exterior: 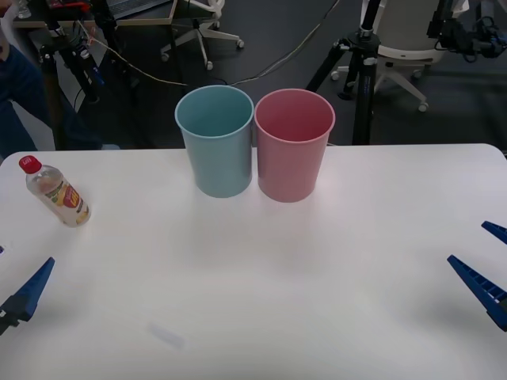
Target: Grasp the object on the table and drop it into the matching bin: aluminum can to the light blue bin, PET bottle to the pink bin.
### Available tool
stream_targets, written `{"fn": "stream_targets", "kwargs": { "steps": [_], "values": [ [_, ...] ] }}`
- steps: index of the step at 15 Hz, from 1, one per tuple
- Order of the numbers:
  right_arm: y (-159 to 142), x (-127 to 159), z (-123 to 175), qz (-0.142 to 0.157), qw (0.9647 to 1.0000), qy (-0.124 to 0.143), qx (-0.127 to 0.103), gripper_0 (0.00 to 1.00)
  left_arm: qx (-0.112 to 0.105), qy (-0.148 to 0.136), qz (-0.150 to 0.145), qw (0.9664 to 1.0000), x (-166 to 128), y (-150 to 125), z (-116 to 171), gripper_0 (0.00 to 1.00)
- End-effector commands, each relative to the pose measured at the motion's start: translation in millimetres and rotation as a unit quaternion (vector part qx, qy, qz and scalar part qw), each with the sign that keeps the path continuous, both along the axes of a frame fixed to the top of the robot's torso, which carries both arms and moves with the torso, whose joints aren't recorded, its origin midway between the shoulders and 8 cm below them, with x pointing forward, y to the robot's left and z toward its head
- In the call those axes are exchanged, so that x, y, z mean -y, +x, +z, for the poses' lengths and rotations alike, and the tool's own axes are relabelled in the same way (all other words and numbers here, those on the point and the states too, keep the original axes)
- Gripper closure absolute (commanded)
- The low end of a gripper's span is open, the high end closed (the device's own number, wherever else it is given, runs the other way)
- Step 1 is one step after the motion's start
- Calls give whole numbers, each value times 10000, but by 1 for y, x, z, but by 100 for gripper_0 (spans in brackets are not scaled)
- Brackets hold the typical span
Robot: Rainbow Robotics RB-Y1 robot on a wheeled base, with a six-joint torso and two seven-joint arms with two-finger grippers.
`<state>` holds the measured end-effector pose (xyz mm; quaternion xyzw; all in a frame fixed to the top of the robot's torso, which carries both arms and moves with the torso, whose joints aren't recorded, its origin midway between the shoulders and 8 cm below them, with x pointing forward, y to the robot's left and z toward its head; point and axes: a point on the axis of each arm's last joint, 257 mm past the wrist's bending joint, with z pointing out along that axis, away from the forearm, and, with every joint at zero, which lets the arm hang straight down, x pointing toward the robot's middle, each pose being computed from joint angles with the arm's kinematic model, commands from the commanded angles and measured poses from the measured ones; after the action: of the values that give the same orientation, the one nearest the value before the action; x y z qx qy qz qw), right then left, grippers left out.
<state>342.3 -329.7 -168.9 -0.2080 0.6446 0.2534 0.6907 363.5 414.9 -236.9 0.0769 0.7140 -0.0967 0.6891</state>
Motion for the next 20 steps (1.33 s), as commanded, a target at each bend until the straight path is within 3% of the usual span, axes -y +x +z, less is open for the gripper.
{"fn": "stream_targets", "kwargs": {
  "steps": [1, 10, 13, 20],
  "values": [
    [0, 0, 0, 0, 10000, 1, 0, 0, 93, 192, 18, 9998, -3, 19, -10, 0],
    [0, 0, 0, 0, 10000, 1, 0, 0, 148, -59, 220, 9996, -24, 75, -28, 0],
    [0, 0, 0, 0, 10000, 1, 0, 0, 175, 67, 346, 9992, -32, 89, -34, 0],
    [0, 0, 0, 0, 10000, 1, 0, 0, 200, -17, 379, 9991, -28, 128, -38, 0]
  ]
}}
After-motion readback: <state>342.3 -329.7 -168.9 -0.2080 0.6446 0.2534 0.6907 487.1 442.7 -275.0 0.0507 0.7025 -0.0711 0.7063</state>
